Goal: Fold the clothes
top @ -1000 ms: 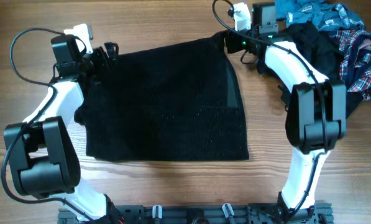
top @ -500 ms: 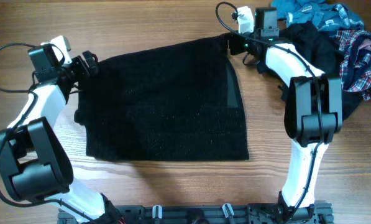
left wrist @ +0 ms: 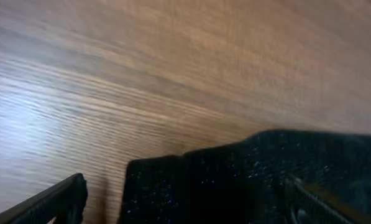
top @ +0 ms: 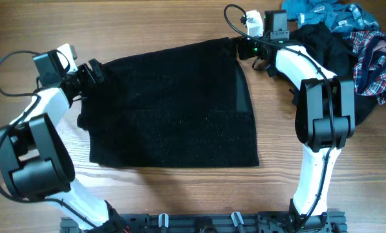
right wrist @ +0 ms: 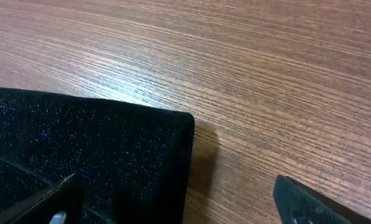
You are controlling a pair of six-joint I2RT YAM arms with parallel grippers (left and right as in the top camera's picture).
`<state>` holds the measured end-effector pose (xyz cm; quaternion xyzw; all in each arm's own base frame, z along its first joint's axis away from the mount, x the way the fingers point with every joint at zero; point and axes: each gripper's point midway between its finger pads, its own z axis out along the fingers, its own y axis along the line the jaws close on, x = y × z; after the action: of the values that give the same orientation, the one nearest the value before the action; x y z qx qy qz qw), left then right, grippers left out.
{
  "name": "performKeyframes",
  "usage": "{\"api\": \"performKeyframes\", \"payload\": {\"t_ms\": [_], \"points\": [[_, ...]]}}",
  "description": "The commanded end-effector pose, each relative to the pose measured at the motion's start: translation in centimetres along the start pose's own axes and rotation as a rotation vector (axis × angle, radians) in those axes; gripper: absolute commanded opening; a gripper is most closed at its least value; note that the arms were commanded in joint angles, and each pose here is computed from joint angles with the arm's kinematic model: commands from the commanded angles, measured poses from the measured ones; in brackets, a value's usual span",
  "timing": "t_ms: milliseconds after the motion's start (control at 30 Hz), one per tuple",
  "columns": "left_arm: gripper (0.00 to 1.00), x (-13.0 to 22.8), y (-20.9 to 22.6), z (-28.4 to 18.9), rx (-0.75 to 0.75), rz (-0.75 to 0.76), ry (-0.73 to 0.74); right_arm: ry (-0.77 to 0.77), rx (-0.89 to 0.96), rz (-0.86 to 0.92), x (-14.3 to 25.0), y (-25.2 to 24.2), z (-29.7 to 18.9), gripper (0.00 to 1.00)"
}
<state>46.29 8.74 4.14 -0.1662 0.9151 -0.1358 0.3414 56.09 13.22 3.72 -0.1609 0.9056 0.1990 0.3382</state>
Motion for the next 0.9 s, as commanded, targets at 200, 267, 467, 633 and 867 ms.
{"api": "performKeyframes", "payload": {"t_ms": [200, 267, 467, 633, 867], "points": [[0.36, -0.5, -1.9, 0.5, 0.117, 0.039, -0.014, -0.005, -0.026, -0.010, -0.3, 0.3, 0.2, 0.98], [0.23, -0.6, -2.0, 0.5, 0.119, 0.037, -0.018, -0.007, -0.025, 0.002, -0.3, 0.3, 0.2, 0.98], [0.04, -0.4, -2.6, 0.5, 0.154, 0.038, -0.010, -0.035, -0.008, 0.047, -1.0, -0.4, 0.1, 0.97], [0.04, -0.4, -2.6, 0.5, 0.155, 0.038, -0.010, -0.069, -0.010, 0.075, -1.7, -1.2, -0.3, 0.97], [0.04, -0.4, -2.6, 0.5, 0.154, 0.037, -0.008, -0.030, -0.085, 0.092, -0.6, 0.2, 0.2, 0.91]]}}
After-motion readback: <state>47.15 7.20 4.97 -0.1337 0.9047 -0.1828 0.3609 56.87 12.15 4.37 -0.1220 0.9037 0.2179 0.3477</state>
